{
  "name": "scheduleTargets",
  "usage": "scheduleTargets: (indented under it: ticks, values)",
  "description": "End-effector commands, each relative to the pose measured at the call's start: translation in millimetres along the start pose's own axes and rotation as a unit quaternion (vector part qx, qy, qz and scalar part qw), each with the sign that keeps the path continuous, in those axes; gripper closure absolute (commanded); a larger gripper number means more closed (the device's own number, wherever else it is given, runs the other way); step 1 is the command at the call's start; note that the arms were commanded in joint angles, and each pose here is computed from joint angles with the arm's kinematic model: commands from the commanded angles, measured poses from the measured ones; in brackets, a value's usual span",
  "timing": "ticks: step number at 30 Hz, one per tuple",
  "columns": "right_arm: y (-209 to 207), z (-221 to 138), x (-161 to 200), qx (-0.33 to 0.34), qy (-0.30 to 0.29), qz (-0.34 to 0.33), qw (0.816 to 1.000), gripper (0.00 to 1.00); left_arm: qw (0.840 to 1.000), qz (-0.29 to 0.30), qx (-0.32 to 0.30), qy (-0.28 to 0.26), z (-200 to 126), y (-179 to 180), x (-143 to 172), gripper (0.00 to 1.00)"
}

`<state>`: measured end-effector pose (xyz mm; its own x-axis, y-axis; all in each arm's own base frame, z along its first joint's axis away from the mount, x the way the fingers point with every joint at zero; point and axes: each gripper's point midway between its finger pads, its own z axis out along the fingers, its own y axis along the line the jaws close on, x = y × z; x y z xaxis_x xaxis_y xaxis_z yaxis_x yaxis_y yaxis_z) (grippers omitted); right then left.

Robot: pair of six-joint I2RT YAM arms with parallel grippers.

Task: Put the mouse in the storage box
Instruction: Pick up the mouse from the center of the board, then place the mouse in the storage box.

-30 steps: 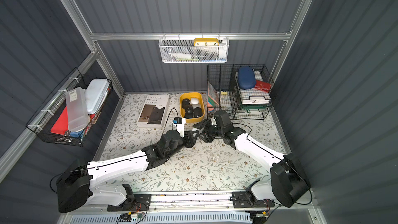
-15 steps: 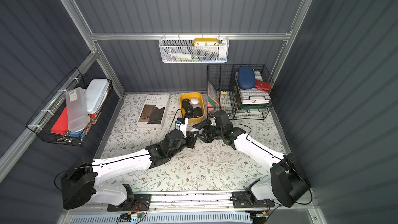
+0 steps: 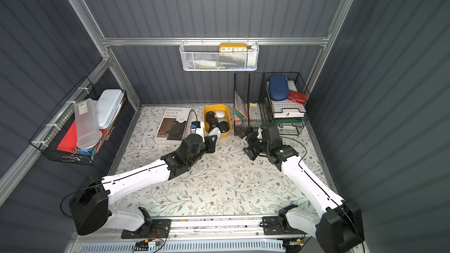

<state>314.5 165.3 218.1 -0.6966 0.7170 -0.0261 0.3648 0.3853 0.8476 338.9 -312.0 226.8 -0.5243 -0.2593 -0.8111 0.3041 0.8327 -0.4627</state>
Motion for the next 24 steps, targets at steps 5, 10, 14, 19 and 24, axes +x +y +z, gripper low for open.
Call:
scheduleTargets:
  ticks: [5, 10, 14, 19, 24]
  values:
    - [-46.2, -32.6, -18.0, 0.085, -0.047, -0.062, 0.993, 0.01, 0.99, 0.049, -0.132, 0.03, 75.0, 45.8, -29.8, 0.85]
    - [-54.4, -34.9, -14.1, 0.084, -0.043, -0.068, 0.993, 0.01, 0.975, 0.083, -0.205, 0.038, 110.6, 65.8, -47.9, 0.85]
    - [-58.9, -32.3, -10.7, 0.077, -0.036, -0.065, 0.994, 0.01, 0.956, 0.111, -0.264, 0.056, 131.5, 92.2, -47.5, 0.85]
    - [-60.2, -32.8, -8.9, 0.076, -0.033, -0.072, 0.994, 0.01, 0.929, 0.151, -0.332, 0.068, 149.9, 118.8, -45.3, 0.84]
    - [-64.9, -31.9, -7.9, 0.078, -0.032, -0.073, 0.994, 0.01, 0.913, 0.187, -0.357, 0.067, 167.8, 129.2, -43.6, 0.82]
